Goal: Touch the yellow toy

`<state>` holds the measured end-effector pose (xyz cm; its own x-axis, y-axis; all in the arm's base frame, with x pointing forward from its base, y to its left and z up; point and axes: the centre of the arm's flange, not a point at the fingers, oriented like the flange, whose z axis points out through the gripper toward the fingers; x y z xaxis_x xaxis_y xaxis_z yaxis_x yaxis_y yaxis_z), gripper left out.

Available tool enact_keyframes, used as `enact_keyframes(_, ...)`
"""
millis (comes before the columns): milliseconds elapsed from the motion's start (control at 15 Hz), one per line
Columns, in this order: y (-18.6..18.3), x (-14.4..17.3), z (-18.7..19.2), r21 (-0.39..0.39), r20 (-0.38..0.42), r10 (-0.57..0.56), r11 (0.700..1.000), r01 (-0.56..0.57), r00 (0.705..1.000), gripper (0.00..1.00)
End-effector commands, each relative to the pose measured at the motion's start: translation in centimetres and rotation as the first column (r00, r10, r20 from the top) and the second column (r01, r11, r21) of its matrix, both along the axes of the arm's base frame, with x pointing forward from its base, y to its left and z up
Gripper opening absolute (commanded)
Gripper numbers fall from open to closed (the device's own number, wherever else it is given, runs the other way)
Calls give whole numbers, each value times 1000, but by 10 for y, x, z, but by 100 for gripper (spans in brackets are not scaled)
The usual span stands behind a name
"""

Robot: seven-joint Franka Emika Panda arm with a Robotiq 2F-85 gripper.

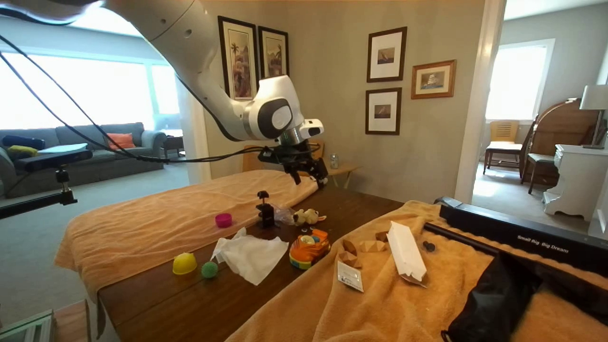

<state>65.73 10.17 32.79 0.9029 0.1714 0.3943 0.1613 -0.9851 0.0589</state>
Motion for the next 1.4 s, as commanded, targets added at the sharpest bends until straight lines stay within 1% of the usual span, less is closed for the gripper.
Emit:
enact_keyframes(0,0,0,0,0,1,0,1000,0,1000,100)
enact_keyframes(133,-8,-2,2,6,10,19,1000,-19,1000,100)
enact_keyframes(200,-8,2,1,-2,11,-10,1000,10,1000,100)
enact_keyframes(333,-7,15,-1,9,11,-72,997,72,997,100)
enact_keyframes(533,-10,31,-3,42,-9,-194,980,195,981,100)
enact_keyframes(667,-12,45,-11,68,-68,-286,954,290,956,100)
enact_keyframes(800,-10,57,-20,79,-142,-337,933,350,931,100)
enact_keyframes(933,-2,65,-25,88,-201,-365,918,387,909,100)
enact_keyframes(1067,7,74,-29,102,-258,-360,913,396,897,100)
enact_keyframes(1200,17,84,-36,90,-299,-338,921,379,892,100)
enact_keyframes(1333,26,92,-44,66,-316,-322,931,359,892,100)
